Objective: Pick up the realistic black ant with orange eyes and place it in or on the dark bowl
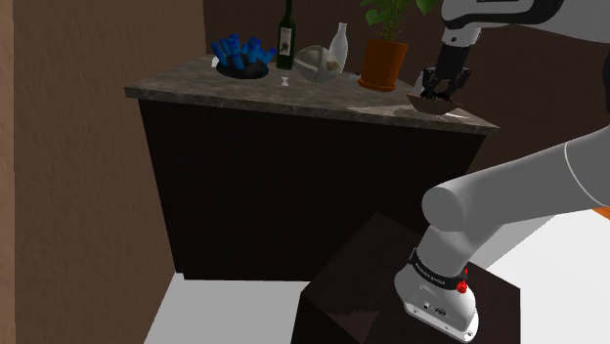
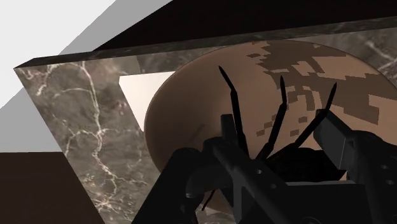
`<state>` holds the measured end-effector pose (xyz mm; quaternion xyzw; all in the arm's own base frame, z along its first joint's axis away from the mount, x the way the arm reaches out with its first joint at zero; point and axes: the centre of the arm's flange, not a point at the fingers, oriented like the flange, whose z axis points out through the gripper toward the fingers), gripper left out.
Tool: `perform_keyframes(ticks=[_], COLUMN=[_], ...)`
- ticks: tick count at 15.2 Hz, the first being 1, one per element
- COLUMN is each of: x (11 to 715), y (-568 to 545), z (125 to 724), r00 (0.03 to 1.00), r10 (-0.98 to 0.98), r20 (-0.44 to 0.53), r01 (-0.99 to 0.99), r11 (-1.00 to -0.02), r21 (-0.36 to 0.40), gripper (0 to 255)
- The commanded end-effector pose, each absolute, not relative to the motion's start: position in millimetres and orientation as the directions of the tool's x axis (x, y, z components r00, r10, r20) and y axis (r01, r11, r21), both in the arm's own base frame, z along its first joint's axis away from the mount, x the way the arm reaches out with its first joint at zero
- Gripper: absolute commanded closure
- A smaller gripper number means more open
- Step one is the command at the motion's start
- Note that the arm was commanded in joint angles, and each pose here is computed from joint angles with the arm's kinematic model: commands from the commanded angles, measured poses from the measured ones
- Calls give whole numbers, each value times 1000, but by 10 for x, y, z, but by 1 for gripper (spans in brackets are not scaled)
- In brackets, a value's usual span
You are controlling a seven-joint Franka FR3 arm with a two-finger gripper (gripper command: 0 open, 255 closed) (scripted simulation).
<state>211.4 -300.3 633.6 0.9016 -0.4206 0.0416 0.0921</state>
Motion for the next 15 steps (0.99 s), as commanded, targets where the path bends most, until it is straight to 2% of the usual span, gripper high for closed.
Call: perform_keyframes(ticks=[1, 2, 7, 11, 15], x=[2116, 2117, 2116, 2118, 2118], y=[-3005, -3006, -3005, -2905, -2905], z=[6329, 6330, 6329, 6819, 6819], r00=[643, 643, 643, 643, 643], r10=[-751, -751, -751, -751, -751], r20=[152, 152, 152, 152, 152], r01=[-766, -766, -766, -766, -766], r11=[-629, -629, -629, -629, -629], r21=[131, 131, 131, 131, 131], gripper=[255, 0, 0, 0, 0])
